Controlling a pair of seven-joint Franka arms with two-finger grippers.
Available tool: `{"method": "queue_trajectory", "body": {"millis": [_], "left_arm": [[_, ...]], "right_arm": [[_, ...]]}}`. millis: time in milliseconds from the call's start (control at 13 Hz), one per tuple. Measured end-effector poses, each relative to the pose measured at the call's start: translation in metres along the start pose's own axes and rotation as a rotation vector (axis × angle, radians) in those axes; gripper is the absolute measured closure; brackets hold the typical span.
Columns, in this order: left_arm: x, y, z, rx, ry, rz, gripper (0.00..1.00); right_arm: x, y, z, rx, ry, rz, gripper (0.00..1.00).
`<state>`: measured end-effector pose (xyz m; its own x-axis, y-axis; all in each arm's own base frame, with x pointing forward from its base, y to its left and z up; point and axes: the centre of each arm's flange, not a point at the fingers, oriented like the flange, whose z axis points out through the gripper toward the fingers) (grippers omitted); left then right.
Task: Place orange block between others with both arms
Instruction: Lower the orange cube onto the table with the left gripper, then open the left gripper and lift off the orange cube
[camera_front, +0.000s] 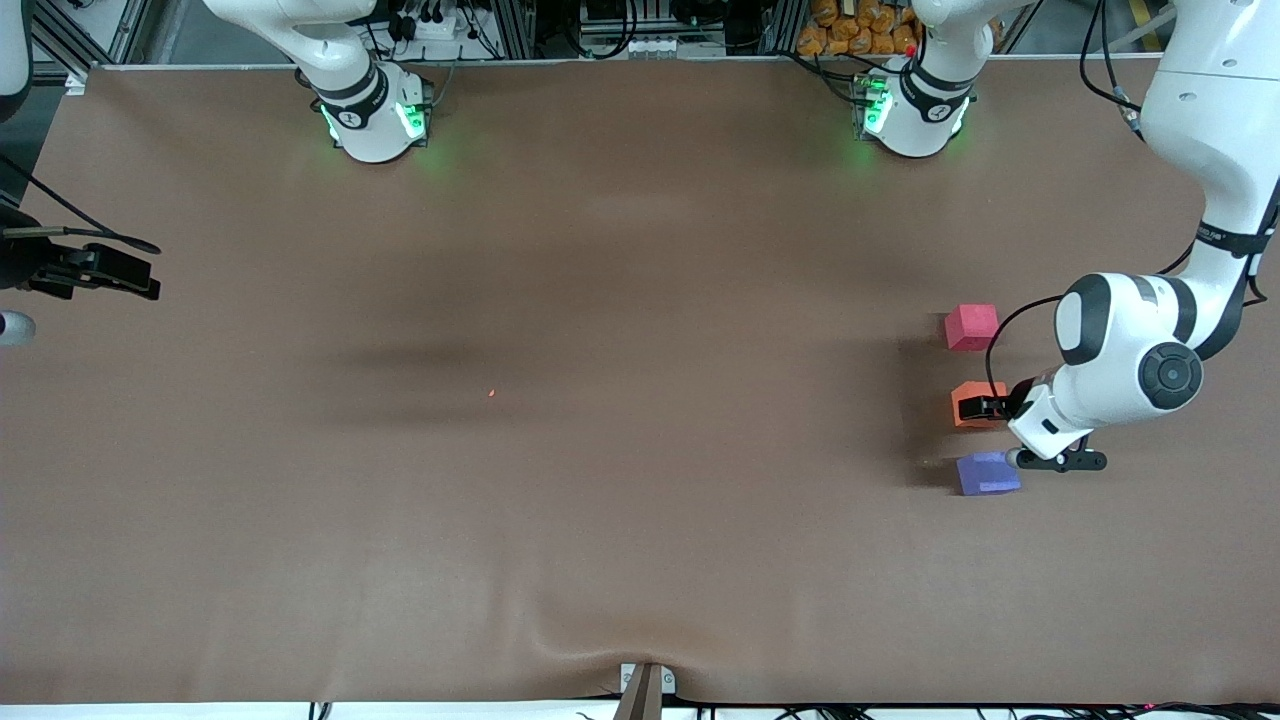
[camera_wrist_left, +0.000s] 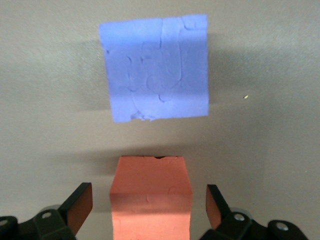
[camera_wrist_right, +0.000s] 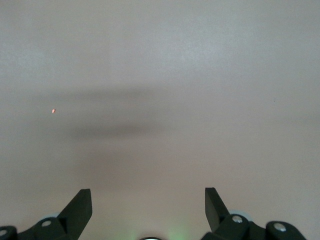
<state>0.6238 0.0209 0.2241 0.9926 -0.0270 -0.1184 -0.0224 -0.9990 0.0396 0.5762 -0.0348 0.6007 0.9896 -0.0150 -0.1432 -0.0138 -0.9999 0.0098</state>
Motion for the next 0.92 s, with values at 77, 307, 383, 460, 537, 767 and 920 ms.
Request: {"method": "queue_trajectory", "body": {"millis": [77,307,383,460,537,767,920], "left_arm": [[0.0,-0.001,-0.004,0.003,-0.002,-0.001,0.0],[0.004,-0.002,-0.016,0.008,-0.014,-0.004,0.0],[0.006,-0.001,-0.02,0.008,-0.015,-0.002,0.0],[0.007,0.0,-0.025,0.009,-0.016,0.0,0.0],[0.009,0.001,-0.029,0.01,-0.015,0.0,0.0],[0.011,0.002,-0.045,0.016,-0.017,0.001,0.0],[0.013,0.002,-0.057,0.019,-0.028,0.001,0.0]], "right_arm": [[-0.004,-0.001,-0.005,0.001,-0.012,-0.001,0.0],[-0.019,-0.005,-0.026,0.003,-0.021,-0.008,0.0],[-0.021,-0.005,-0.03,0.003,-0.017,-0.009,0.0],[-0.024,-0.005,-0.033,0.003,-0.016,-0.01,0.0],[-0.026,-0.006,-0.035,0.004,-0.019,-0.01,0.0],[-0.032,-0.006,-0.041,0.005,-0.028,-0.01,0.0],[-0.032,-0.005,-0.041,0.005,-0.025,-0.01,0.0]]}}
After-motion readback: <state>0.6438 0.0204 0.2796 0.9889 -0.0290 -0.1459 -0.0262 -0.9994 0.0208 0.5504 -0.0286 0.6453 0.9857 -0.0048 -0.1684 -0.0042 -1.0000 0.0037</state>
